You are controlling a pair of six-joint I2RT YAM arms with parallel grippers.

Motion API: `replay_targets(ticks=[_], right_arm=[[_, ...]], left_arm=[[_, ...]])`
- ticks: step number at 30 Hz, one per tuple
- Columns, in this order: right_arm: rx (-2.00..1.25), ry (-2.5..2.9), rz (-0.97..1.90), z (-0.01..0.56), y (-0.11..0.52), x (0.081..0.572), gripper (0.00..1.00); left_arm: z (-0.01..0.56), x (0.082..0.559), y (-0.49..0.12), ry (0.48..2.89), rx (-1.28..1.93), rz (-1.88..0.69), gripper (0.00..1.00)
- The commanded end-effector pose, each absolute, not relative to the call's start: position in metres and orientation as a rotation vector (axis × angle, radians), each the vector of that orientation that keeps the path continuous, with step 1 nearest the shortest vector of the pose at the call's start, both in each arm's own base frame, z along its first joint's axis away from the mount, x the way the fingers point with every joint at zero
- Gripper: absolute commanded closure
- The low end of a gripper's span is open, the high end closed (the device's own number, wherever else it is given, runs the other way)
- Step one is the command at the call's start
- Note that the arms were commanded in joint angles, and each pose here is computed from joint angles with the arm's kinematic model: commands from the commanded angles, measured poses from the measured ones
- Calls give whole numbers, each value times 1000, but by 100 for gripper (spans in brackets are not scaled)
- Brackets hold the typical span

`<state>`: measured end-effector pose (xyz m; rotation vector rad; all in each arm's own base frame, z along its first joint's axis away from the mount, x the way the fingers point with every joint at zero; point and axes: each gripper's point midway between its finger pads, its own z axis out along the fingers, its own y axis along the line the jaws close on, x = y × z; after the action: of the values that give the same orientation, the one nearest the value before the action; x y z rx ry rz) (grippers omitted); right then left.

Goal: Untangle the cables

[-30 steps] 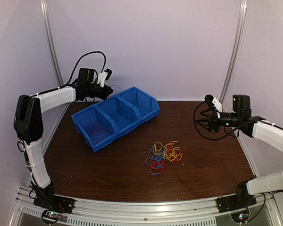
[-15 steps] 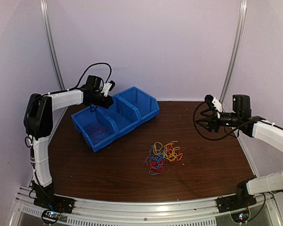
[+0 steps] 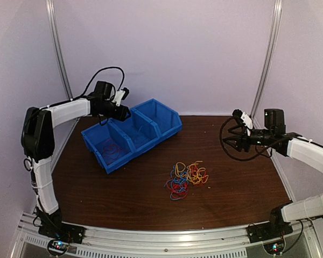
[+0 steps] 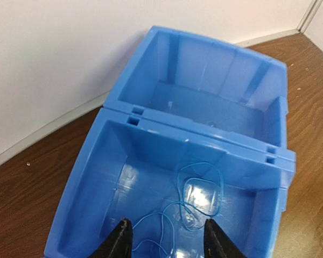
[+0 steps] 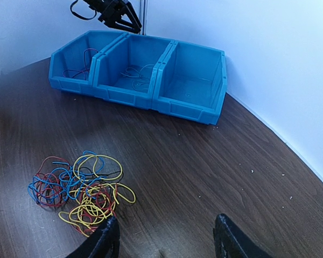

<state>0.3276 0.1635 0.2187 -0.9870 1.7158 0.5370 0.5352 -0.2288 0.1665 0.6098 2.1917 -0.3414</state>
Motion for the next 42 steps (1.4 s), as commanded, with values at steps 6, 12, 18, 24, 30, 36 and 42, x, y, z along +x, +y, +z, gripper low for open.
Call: replay_targets(ticks=[6,12,18,24,30,36,42], right_arm=[[-1002,1751,531,202,162,332,40],[-1048,1803,570,179,179,332,45],[-1151,1917,709,144,223,331,46],[-1220,1995,744,116,246,330,45],[-1335,2002,704,96,251,313,46],[-1435,1922,661,102,260,295,47],[-1550,1853,562,102,274,280,46]], left_arm=[[318,429,-296,1669,803,-617,52],[299,377,-351,1617,885,-644,52],[264,349,-373,1664,808,-762,52],[221,321,-389,1731,813,-683,51],[183,281,-404,1788,927,-814,51],[144,248,-398,1883,996,-922,57],[93,265,-374,2276,602,-855,52]])
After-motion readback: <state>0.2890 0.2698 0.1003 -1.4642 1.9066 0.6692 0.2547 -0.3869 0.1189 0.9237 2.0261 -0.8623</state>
